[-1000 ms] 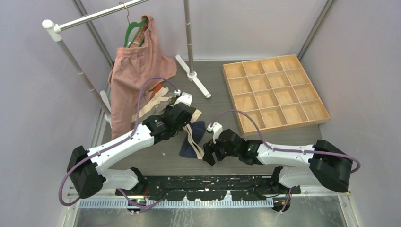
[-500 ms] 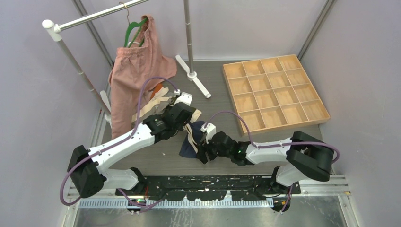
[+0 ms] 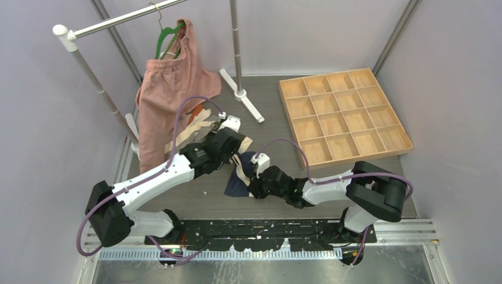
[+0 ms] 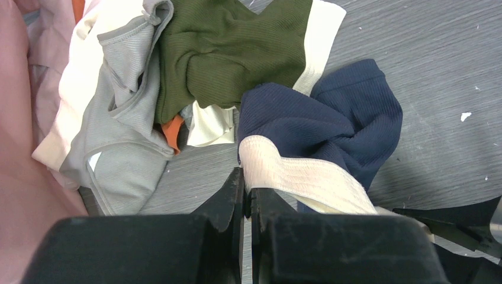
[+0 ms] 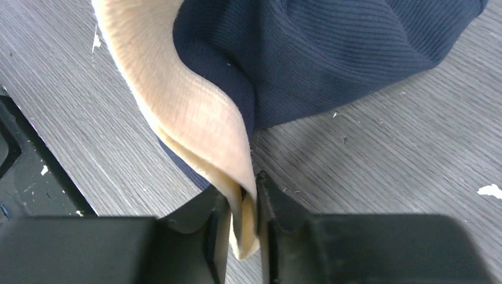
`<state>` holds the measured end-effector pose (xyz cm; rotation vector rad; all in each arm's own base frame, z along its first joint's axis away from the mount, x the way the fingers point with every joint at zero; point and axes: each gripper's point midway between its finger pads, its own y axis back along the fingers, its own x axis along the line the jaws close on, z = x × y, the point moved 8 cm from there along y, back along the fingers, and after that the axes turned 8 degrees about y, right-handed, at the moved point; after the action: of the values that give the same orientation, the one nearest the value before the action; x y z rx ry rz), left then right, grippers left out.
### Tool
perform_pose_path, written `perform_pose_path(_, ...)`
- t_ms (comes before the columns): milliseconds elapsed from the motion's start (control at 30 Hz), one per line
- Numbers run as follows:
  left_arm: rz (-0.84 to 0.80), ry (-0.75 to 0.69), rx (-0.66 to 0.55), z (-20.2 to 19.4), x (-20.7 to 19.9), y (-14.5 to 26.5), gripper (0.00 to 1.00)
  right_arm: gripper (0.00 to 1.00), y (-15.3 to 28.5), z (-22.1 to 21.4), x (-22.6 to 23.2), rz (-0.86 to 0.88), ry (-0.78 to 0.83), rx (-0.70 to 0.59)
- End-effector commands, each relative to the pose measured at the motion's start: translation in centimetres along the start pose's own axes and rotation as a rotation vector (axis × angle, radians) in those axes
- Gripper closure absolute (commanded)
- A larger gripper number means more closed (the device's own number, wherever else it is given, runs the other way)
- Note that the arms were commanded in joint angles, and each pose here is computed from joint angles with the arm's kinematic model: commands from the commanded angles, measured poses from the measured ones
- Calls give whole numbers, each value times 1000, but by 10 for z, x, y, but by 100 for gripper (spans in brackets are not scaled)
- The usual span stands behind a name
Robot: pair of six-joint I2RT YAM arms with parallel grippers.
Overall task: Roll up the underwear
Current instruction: Place the underwear at the center of the board.
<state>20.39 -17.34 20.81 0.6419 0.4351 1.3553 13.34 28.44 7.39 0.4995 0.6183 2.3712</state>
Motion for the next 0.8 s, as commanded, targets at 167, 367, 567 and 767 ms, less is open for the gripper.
perform_pose_path(167, -16, 47, -22, 10, -3, 1, 100, 99, -3, 21, 5, -30, -54, -91)
perform_pose_path(367, -22, 65, -20, 9, -4, 2, 99, 99, 7, 32, 3, -63, -66, -112)
perform_pose_path(567, -63, 106, -48, 12, -1, 14, 99, 99, 31, 42, -3, -112, -114, -177)
perform_pose_path(767, -107, 132, -74, 13, 5, 30, 99, 99, 66, 65, -10, -186, -143, -272)
